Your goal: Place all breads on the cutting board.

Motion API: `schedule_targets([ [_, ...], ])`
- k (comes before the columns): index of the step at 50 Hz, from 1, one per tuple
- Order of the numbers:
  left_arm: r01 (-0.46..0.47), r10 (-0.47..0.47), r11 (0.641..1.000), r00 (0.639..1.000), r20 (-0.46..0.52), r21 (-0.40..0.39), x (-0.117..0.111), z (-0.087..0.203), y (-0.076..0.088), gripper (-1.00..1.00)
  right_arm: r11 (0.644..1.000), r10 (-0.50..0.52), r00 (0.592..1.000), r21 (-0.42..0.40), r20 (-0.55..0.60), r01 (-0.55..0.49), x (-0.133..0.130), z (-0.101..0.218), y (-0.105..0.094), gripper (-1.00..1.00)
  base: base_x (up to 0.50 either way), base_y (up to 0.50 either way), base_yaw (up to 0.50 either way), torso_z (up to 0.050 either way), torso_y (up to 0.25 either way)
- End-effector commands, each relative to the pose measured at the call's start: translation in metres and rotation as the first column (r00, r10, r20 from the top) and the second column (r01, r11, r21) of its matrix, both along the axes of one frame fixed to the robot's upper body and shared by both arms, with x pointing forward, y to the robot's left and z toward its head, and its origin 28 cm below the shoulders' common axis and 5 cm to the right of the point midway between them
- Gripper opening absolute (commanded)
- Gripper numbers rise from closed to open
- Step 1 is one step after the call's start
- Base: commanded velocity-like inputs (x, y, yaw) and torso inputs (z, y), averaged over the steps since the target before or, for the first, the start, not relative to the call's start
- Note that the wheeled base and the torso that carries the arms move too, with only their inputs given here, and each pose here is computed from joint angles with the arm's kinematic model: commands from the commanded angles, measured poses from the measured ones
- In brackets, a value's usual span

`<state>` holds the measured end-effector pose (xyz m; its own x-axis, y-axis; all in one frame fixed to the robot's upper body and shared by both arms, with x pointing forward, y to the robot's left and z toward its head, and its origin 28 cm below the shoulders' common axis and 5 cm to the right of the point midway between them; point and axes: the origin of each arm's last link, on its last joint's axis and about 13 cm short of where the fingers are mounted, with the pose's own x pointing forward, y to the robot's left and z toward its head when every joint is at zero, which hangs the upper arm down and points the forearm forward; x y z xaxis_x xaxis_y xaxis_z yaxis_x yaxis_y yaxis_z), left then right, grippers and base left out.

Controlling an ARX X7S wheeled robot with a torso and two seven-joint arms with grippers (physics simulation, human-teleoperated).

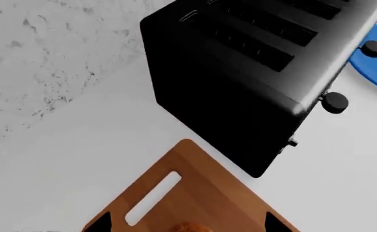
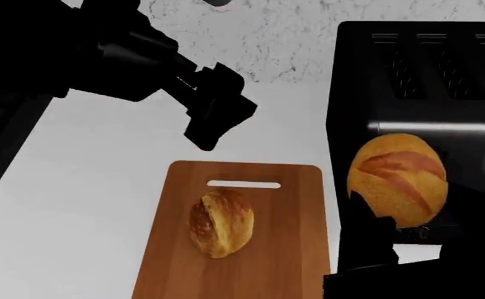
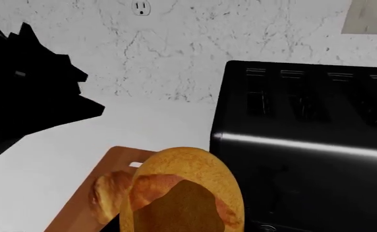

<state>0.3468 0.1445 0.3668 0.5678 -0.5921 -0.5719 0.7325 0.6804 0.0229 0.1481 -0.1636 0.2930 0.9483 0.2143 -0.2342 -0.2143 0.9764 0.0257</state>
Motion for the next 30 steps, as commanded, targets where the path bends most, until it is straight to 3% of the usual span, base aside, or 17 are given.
schedule_targets([
  [1, -0.092, 0.106, 0.989, 0.986, 0.129, -0.113, -0.047, 0.022, 0.041, 1.0, 0.987, 0.075, 0.997, -0.143, 0.0, -0.074, 0.018, 0.028, 0.012, -1.0, 0.0, 0.0, 0.0, 0.0, 0.0],
  [8, -0.131, 0.152, 0.981, 0.977, 0.152, -0.143, -0.059, 0.019, 0.056, 1.0, 0.967, 0.113, 0.994, -0.227, -0.008, -0.112, 0.028, 0.053, 0.022, -1.0, 0.0, 0.0, 0.0, 0.0, 0.0],
  [15, -0.155, 0.181, 0.975, 0.969, 0.166, -0.157, -0.059, 0.021, 0.062, 1.0, 0.919, 0.184, 0.977, -0.333, -0.107, -0.209, 0.042, 0.064, 0.031, -1.0, 0.0, 0.0, 0.0, 0.0, 0.0],
  [30, -0.162, 0.195, 0.97, 0.964, 0.182, -0.179, -0.061, 0.022, 0.064, 1.0, 0.87, 0.254, 0.919, -0.344, -0.3, -0.353, 0.074, 0.074, 0.042, -1.0, 0.0, 0.0, 0.0, 0.0, 0.0],
])
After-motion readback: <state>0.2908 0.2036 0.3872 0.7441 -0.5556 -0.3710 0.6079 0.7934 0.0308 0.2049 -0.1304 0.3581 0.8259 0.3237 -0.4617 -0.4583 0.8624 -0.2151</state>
